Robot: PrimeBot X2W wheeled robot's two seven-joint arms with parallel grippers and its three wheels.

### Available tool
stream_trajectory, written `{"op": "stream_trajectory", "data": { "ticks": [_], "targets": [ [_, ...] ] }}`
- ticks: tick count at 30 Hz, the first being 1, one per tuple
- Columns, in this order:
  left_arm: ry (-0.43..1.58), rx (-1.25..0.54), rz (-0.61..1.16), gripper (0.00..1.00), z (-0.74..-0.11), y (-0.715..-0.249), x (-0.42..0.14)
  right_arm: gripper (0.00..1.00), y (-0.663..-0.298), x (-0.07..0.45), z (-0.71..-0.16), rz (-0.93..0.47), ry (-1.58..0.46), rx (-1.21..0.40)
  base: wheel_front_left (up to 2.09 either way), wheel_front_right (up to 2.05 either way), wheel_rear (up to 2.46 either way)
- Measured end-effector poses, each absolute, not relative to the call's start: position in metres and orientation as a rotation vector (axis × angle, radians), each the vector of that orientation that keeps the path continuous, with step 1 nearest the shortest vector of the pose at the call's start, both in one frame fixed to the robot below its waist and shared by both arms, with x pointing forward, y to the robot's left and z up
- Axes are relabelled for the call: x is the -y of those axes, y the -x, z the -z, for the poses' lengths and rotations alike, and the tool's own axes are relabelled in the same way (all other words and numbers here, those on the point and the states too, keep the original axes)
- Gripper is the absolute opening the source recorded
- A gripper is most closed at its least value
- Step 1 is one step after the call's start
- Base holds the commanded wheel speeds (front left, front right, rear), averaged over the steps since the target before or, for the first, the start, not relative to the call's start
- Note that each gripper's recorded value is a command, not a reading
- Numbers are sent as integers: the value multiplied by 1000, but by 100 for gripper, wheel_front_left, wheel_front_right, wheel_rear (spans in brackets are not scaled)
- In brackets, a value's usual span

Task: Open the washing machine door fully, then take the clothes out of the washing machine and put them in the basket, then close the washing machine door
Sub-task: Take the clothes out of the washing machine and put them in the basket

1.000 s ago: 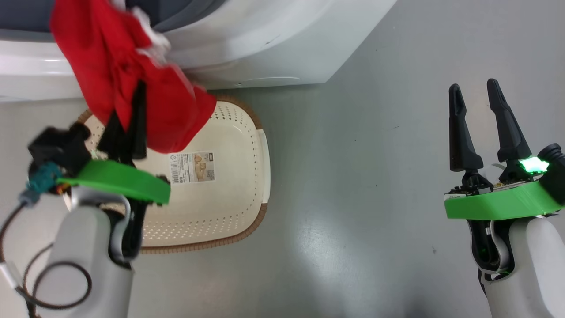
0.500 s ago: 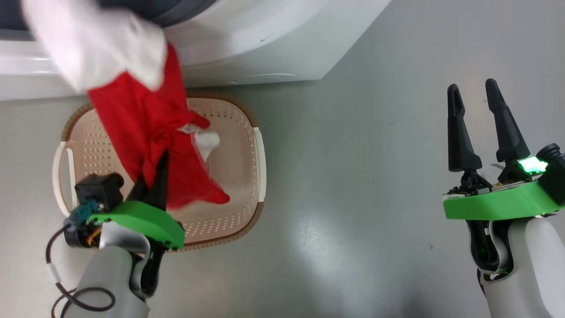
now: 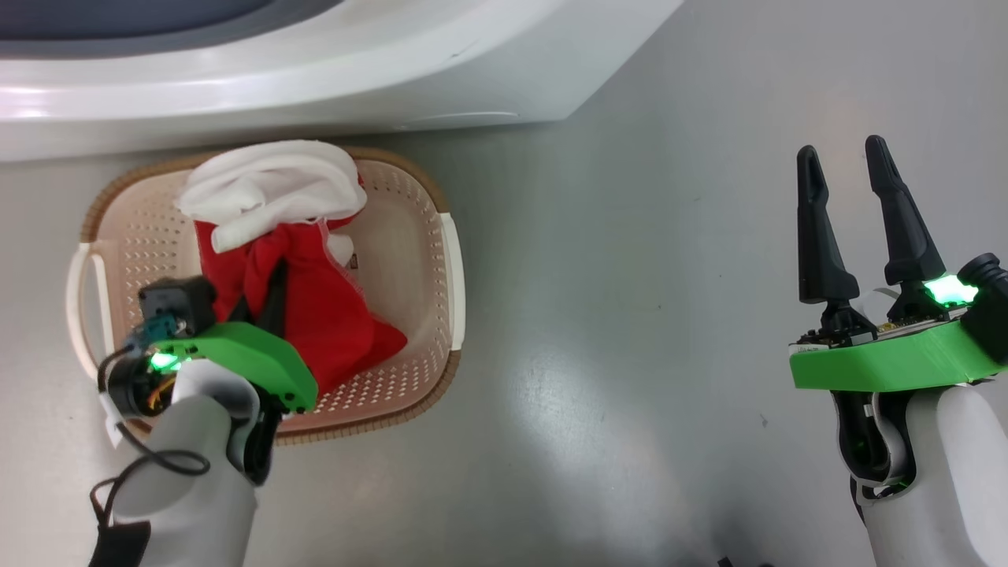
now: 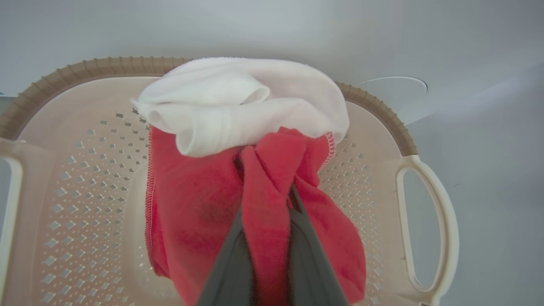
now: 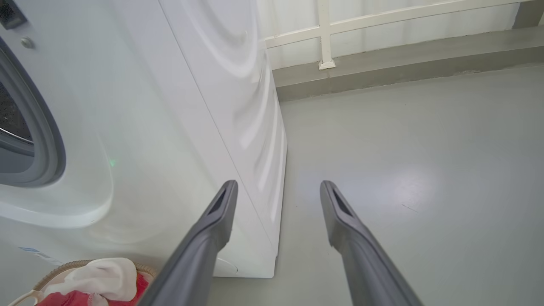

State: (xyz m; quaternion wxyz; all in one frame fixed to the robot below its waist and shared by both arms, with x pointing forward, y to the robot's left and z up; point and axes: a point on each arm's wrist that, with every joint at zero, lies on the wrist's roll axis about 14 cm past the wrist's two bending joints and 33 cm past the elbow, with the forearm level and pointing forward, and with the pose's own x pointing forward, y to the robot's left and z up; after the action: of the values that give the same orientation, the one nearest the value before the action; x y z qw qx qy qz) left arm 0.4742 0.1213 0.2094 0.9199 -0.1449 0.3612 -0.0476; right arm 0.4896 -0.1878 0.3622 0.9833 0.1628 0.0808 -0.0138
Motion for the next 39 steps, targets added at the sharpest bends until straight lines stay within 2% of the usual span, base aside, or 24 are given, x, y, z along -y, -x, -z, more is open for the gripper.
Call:
{"op": "stream_trajectory", "data": {
  "ticks": [15,16,19,20,21,22,39],
  "targets": [
    [246,-869,127,0,-161,-482,-115,100,-488,203,-334,68,-306,-214,0,0,0],
    [248,-868,128,2,-160,-484,-114,100,-488,203,-334,70,-305,-216,0,0,0],
    [254,-868,126,45,-160,-484,-113,100,-487,204,-334,73,-303,-217,0,0,0],
    [254,-866,125,79,-161,-485,-114,100,-488,204,-334,72,-303,-215,0,0,0],
    [256,-862,122,96,-162,-486,-115,100,-488,204,-335,72,-304,-213,0,0,0],
    [258,-858,120,100,-163,-487,-115,100,-488,204,-336,71,-305,-211,0,0,0],
    [288,-691,94,100,-222,-503,-127,100,-490,199,-374,51,-317,-137,0,0,0]
  ]
}}
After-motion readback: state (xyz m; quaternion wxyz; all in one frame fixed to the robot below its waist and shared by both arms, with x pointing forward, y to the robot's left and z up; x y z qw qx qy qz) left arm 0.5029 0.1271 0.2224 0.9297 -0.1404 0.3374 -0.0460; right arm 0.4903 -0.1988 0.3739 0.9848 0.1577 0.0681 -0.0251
